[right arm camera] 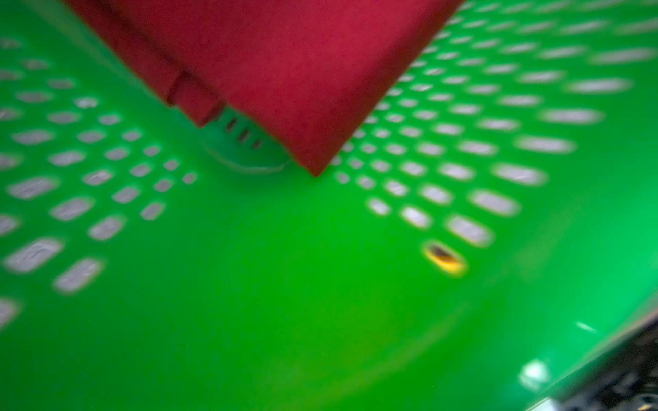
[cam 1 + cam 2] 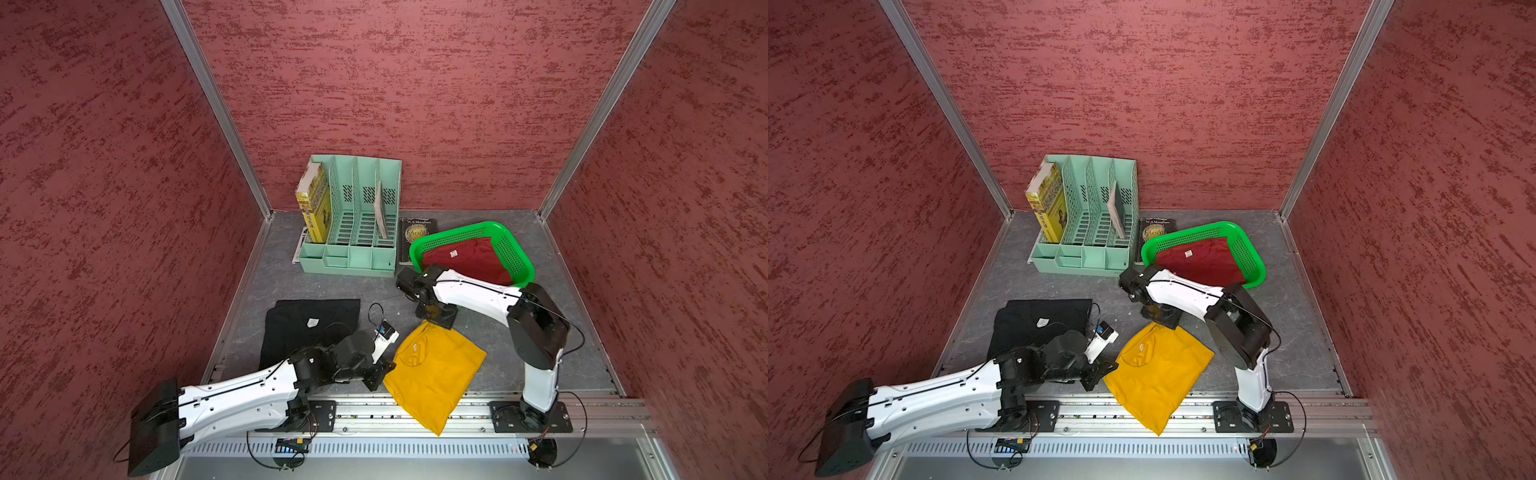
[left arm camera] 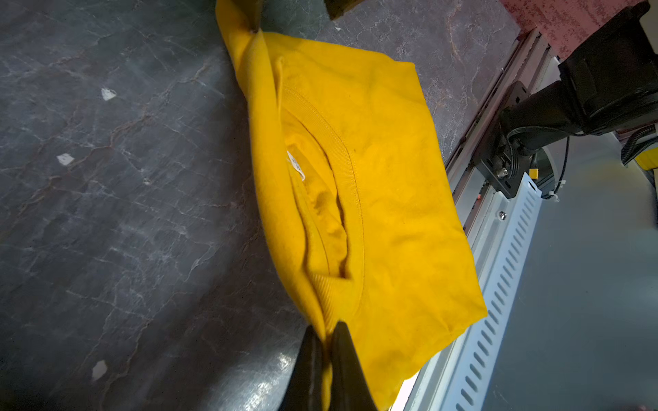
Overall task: Put the folded t-shirts into the basket
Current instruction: Adjust the bin at the center of the board.
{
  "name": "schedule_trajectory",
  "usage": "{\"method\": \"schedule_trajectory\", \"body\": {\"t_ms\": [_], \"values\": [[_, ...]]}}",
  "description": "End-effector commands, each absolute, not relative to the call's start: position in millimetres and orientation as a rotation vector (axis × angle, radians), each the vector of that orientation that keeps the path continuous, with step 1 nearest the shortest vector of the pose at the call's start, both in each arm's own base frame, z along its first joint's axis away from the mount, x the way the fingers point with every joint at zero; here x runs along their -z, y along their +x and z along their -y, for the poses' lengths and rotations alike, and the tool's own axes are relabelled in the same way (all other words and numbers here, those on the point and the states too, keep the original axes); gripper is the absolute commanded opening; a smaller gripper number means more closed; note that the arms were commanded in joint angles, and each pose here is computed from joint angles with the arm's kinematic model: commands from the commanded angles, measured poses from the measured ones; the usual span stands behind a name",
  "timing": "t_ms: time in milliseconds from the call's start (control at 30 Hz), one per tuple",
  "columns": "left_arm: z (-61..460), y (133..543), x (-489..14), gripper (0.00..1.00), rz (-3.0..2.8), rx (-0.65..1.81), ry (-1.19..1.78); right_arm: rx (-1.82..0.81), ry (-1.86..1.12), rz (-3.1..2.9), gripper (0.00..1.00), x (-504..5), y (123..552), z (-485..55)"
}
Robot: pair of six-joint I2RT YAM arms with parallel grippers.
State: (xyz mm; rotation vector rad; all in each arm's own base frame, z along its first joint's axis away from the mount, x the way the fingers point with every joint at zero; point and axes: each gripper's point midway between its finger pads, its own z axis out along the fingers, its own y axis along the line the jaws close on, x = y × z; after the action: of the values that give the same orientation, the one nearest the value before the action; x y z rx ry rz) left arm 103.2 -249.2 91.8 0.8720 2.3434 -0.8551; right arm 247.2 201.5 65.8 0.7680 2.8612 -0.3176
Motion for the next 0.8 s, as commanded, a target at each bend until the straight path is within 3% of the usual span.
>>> {"method": "schedule_trajectory", "body": {"t_ms": [0, 467, 633, 767], "values": [[255.0, 102.1, -96.1, 0.00, -2.308, 0.884, 0.896, 0.494, 0.831, -2.764, 0.64, -77.3, 244.9, -147.5], [248.6, 106.9, -89.4, 0.00, -2.329, 0.821, 0.881, 0.421, 0.931, -2.729, 0.63, -96.7, 224.4, -104.8], [245.1, 110.2, -92.0, 0.00, -2.323, 0.803, 0.860, -0.134, 0.512, -2.891, 0.64, -133.9, 230.0, -188.3], [243.0, 113.3, -94.1, 0.00, -2.315, 0.800, 0.843, -0.176, 0.194, -2.805, 0.67, -171.6, 247.7, -208.1]]}}
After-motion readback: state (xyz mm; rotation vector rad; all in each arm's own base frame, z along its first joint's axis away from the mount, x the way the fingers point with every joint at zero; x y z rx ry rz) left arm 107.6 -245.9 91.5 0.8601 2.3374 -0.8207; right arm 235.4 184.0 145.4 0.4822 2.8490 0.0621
